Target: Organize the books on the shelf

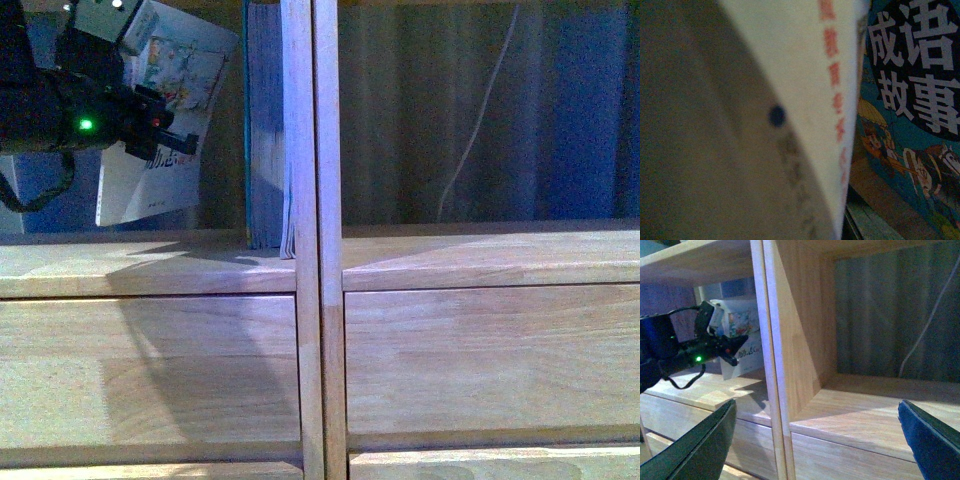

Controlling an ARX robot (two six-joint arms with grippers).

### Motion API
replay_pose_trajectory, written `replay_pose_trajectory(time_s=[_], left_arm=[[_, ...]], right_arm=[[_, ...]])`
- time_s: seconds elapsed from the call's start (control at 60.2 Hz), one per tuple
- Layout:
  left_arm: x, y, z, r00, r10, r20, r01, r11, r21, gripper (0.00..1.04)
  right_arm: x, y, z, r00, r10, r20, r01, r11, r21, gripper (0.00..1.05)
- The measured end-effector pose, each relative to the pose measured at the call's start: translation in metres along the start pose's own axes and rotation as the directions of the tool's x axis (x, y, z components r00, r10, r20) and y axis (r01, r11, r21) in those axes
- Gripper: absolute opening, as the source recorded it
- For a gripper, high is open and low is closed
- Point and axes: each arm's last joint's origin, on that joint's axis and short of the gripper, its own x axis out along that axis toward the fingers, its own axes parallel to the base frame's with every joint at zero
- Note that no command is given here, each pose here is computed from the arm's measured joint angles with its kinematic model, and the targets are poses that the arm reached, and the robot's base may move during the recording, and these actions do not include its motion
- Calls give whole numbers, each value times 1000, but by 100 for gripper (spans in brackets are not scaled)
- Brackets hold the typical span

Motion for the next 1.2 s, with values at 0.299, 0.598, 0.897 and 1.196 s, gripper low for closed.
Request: replay_pose_trajectory(time_s=[0.299,0.598,0.897,1.196], left_arm=[[15,-12,-9,999,26,-41,-24,998,57,15],[18,-33,-8,997,-34,-67,39,996,76,47],[15,-44,-6,997,-57,-53,61,995,79,92],[-5,-43,1,993,-104,-55,106,994,24,97]], right_arm=[[-14,6,2,1000,-8,22,12,985,-172,98],[-14,6,1,1000,-9,19,12,983,-182,98],[-14,6,1,1000,-9,18,12,983,-183,98],[-14,6,1,1000,-9,18,12,983,-184,98]])
